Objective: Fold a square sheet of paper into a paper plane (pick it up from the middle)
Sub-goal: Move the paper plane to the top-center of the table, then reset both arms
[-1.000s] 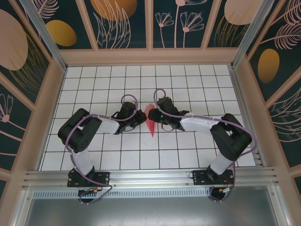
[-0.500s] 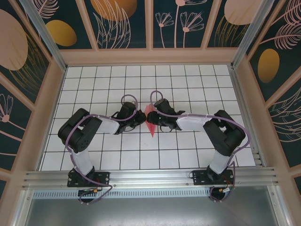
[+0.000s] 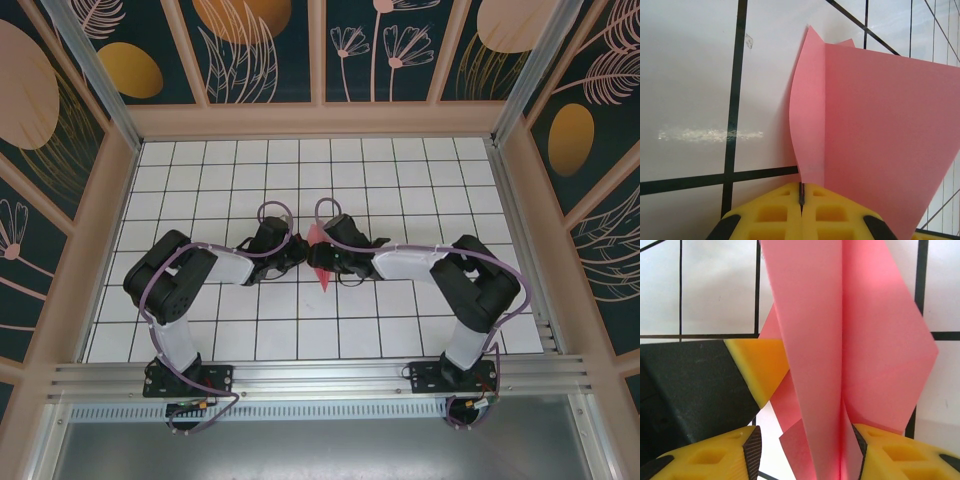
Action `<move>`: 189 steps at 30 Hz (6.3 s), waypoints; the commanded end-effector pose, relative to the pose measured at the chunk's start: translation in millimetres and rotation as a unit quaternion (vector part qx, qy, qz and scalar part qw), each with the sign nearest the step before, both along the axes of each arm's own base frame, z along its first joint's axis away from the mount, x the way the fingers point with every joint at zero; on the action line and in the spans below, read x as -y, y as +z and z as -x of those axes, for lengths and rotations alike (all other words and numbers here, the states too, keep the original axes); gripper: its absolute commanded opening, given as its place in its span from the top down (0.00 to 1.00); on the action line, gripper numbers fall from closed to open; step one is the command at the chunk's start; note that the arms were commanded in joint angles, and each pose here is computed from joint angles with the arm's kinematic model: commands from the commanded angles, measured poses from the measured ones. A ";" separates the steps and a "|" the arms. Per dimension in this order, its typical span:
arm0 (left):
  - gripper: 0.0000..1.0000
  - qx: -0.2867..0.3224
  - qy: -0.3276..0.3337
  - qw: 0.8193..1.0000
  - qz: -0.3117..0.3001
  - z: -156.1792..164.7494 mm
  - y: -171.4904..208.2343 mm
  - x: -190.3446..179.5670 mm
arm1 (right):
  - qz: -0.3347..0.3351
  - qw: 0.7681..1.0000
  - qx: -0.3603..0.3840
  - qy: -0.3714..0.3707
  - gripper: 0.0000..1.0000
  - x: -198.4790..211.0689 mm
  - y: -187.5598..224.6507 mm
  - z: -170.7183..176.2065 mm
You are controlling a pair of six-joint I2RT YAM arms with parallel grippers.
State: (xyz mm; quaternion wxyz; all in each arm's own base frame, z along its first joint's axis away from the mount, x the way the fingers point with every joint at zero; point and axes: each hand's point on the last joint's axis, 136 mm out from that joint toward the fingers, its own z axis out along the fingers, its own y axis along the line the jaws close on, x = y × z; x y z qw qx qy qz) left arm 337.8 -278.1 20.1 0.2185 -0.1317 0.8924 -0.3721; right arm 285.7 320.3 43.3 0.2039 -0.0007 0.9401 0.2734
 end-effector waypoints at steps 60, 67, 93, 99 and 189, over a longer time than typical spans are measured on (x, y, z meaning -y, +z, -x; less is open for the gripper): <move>0.12 0.023 0.084 0.991 -0.100 -21.3 26.7 -69.0 | 0.147 0.982 0.034 -0.110 0.82 46.1 -13.9 -40.7; 0.04 0.024 0.088 0.990 -0.108 -21.3 26.1 -72.2 | 0.157 0.981 0.031 -0.113 0.82 44.9 -20.7 -42.9; 0.02 0.022 0.137 0.977 -0.161 -21.9 31.1 -107.0 | 0.223 0.963 0.131 -0.074 0.94 37.4 20.9 -100.2; 0.02 0.022 0.149 0.975 -0.165 -18.1 32.4 -116.5 | 0.202 0.970 0.132 -0.011 0.94 20.8 11.7 -135.2; 0.01 0.431 0.207 0.810 -0.340 -35.1 119.2 -294.7 | 0.201 0.845 0.436 -0.236 0.01 331.8 83.5 -97.1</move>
